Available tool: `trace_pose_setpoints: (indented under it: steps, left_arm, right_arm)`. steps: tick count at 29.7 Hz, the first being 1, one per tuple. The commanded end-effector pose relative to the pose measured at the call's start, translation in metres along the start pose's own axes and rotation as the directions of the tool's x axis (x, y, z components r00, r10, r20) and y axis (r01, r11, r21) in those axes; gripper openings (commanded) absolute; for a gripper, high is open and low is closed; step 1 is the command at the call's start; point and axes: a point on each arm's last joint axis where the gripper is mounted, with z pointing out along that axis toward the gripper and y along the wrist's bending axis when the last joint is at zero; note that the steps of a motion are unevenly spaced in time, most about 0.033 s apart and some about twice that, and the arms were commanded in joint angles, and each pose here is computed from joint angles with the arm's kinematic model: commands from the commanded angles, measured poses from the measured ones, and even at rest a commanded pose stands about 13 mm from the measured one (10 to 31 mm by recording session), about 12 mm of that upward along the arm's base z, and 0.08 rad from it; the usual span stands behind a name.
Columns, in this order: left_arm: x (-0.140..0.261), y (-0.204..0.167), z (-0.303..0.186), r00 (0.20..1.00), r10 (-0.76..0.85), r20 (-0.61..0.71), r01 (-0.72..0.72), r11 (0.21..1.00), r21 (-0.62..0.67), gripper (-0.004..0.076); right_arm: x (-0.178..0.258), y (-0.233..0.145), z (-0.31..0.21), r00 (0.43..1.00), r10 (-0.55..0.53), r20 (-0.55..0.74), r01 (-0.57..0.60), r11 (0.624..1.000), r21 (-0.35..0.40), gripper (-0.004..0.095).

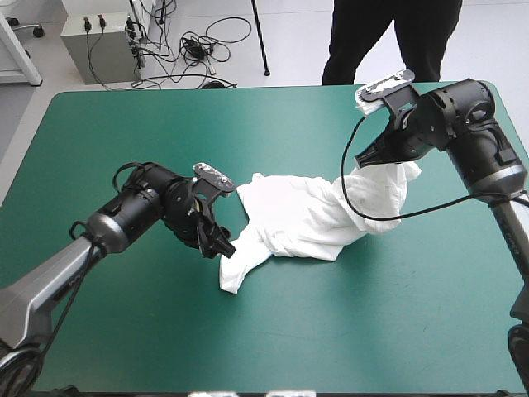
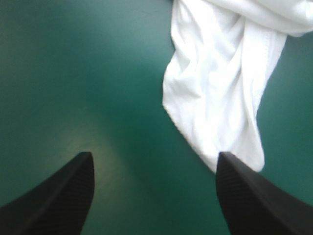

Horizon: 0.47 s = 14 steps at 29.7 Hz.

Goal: Fold the cloth

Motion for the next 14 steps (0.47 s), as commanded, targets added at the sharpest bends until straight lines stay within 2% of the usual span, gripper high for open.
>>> trace_pose_setpoints:
  steps: [1,14]
  left_arm:
    - [-0.013,-0.004,0.006,0.998,0.008,0.060,-0.011,0.999,0.045,0.0510]
    - [-0.027,-0.008,0.071,0.999,0.001,-0.048,0.005,0.992,0.128,0.0509]
  right_arm:
    - [-0.001,-0.003,-0.028,0.997,-0.007,0.080,0.006,1.000,0.018,-0.0017]
    - [-0.001,-0.003,-0.028,0.997,-0.009,0.080,0.008,1.000,0.018,-0.0017]
